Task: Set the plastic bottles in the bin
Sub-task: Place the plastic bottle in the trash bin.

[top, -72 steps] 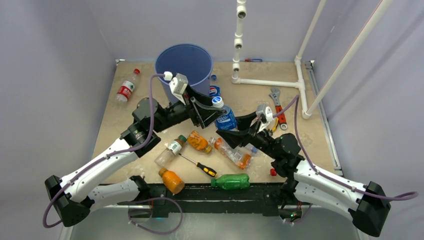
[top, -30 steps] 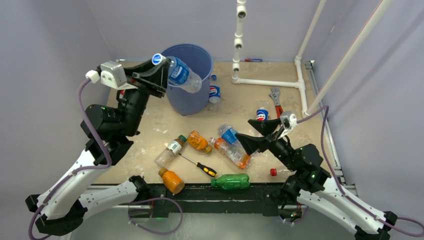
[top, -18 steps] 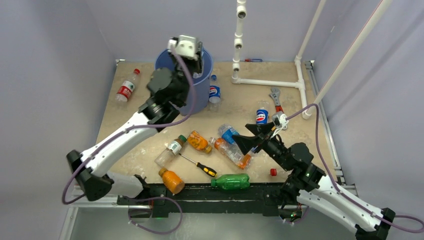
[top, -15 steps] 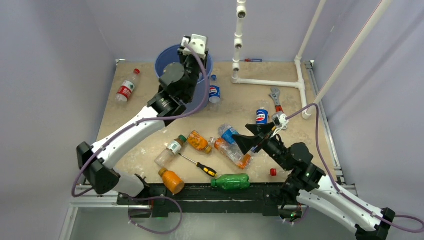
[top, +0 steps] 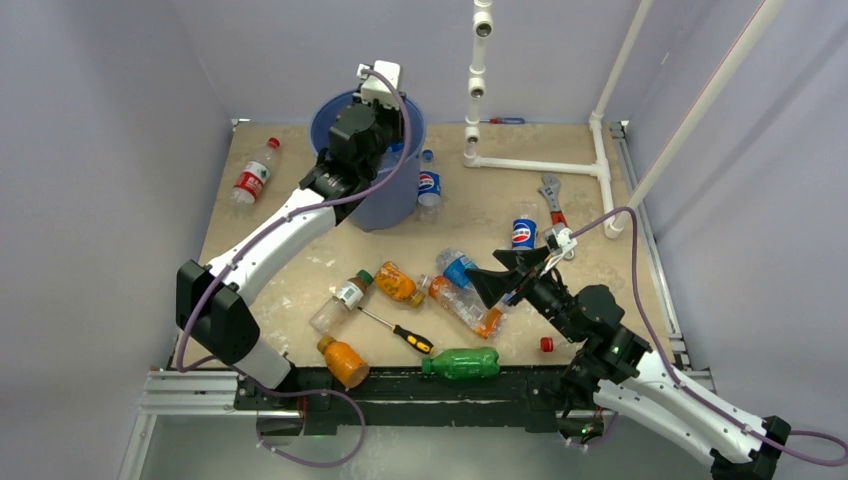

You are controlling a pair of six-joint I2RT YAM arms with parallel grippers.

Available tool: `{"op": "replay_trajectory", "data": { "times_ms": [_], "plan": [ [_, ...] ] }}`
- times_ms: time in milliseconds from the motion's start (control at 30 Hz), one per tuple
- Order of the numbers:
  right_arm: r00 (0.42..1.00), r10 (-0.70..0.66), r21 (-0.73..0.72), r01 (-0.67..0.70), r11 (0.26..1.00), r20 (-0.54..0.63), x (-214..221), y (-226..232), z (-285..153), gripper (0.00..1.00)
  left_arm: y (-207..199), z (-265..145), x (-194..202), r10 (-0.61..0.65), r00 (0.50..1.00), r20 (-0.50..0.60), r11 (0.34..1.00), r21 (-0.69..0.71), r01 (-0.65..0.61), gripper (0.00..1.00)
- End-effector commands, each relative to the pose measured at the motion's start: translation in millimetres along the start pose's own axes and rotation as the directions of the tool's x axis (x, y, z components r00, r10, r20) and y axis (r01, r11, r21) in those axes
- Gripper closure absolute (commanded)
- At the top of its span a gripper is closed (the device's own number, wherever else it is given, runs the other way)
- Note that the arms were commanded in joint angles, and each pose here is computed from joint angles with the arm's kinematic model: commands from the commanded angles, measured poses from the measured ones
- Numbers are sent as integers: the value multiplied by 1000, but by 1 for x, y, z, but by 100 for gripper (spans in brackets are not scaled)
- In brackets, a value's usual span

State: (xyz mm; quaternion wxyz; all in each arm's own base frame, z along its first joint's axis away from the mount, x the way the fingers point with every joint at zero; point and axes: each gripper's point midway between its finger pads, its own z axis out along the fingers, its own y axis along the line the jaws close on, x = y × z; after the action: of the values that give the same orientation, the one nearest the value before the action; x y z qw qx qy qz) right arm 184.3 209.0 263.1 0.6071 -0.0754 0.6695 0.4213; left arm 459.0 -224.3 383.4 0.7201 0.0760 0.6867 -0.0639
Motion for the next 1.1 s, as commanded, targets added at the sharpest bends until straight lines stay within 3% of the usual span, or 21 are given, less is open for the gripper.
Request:
{"op": "replay_trajectory", "data": {
  "times_ms": [0, 300, 333, 467, 533, 833, 967, 1067],
  "plan": [
    [999, 11, -11, -10, 1000, 30, -12, 6, 2, 1, -17, 4, 9, -51, 998, -21, 996, 72, 53, 100],
    [1000, 5, -1, -5, 1000, 24, -11, 5, 4, 1, -26, 3, 49, -65, 990, -125, 991, 110, 79, 99],
    [1000, 3, 1, -3, 1000, 23, -12, 5, 4, 1, -28, 3, 49, -69, 989, -128, 989, 118, 84, 94],
    [1000, 0, 12, 0, 1000, 28, -15, 4, 4, 1, -32, -2, 40, -88, 988, -127, 983, 147, 107, 57],
    [1000, -1, 25, 0, 1000, 31, -16, 2, 4, 1, -33, -4, 33, -99, 988, -117, 981, 155, 117, 44],
    [998, 0, 77, -4, 997, 55, -26, -5, -2, 1, -26, -24, -16, -173, 983, -65, 970, 160, 182, 30],
    [993, 83, 259, -101, 961, 80, -26, -36, -9, 1, -13, -59, -41, -259, 965, -45, 952, 156, 263, 26],
    [989, 96, 445, -136, 885, 111, -26, -68, -18, 1, 2, -93, -43, -307, 950, -48, 940, 138, 311, 22]
  ]
}}
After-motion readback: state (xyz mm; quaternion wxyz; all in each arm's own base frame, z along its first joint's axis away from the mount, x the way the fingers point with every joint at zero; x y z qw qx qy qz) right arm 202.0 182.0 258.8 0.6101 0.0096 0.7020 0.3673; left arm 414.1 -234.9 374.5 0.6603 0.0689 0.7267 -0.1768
